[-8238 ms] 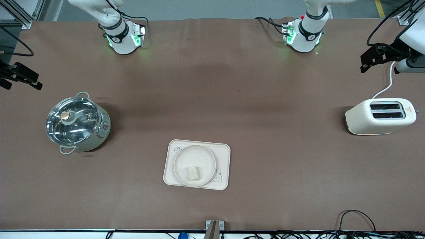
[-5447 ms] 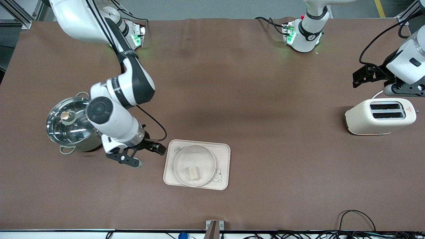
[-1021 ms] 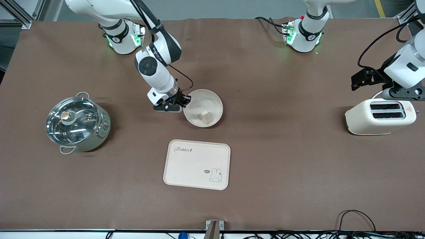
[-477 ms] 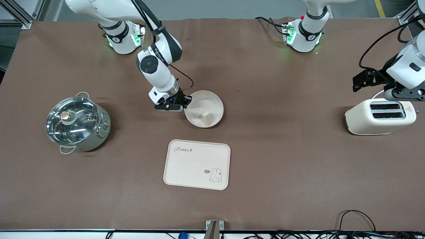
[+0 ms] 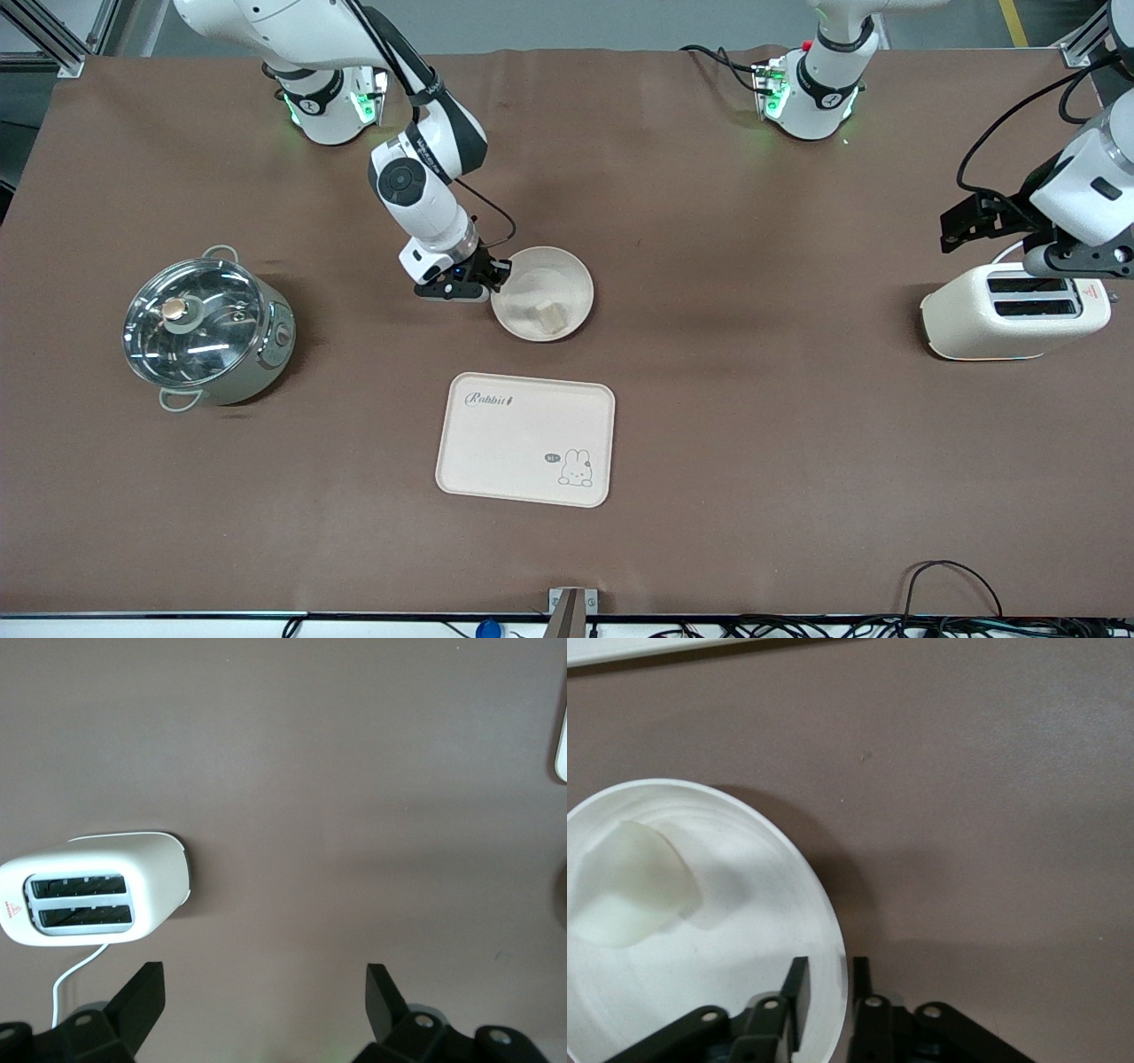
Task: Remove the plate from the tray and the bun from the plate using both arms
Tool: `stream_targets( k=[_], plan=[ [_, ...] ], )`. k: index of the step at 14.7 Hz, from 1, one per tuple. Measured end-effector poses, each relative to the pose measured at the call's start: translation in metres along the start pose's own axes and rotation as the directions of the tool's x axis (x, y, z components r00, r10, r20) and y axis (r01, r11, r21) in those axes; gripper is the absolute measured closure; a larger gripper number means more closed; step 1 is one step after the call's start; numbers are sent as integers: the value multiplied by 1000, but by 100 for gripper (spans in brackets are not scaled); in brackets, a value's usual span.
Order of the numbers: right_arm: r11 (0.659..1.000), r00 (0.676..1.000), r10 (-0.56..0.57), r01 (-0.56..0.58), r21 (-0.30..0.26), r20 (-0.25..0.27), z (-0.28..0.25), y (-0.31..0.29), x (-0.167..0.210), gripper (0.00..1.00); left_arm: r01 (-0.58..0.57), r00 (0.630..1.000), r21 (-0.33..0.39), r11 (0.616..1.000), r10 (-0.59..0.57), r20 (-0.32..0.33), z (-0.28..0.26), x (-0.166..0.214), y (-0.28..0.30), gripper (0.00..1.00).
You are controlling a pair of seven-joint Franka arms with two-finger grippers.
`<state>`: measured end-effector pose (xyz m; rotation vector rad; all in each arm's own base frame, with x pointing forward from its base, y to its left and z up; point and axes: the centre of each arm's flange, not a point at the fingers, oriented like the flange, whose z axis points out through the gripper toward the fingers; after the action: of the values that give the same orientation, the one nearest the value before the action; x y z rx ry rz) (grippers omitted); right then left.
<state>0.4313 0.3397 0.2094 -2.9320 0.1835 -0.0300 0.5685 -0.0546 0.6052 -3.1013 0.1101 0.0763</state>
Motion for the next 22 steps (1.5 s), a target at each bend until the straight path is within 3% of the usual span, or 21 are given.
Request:
stream_targets(
  k=[4, 7, 11, 14, 17, 22],
  plan=[
    [1000, 1000, 12, -12, 0, -4, -4, 4, 7, 26, -15, 1000, -2, 1000, 15, 8, 13, 9, 8, 0],
    [999, 998, 44, -42, -27, 47, -34, 8, 25, 0, -32, 999, -5, 999, 32, -18, 23, 22, 20, 0],
    [992, 977, 110, -95, -88, 185, -138, 20, 74, 0, 20, 999, -14, 1000, -21, -30, 62, 47, 72, 0],
    [986, 965, 138, -112, -125, 221, -219, 36, 110, 0, 83, 996, -26, 996, -84, -43, 93, 59, 134, 0],
    [985, 975, 124, -98, -139, 186, -275, 52, 133, 0, 167, 985, -37, 985, -169, -40, 126, 60, 198, 0],
    [996, 999, -9, 13, -90, 42, -374, 131, 168, 0, 272, 962, -23, 962, -273, -4, 183, 34, 311, 0]
  ],
)
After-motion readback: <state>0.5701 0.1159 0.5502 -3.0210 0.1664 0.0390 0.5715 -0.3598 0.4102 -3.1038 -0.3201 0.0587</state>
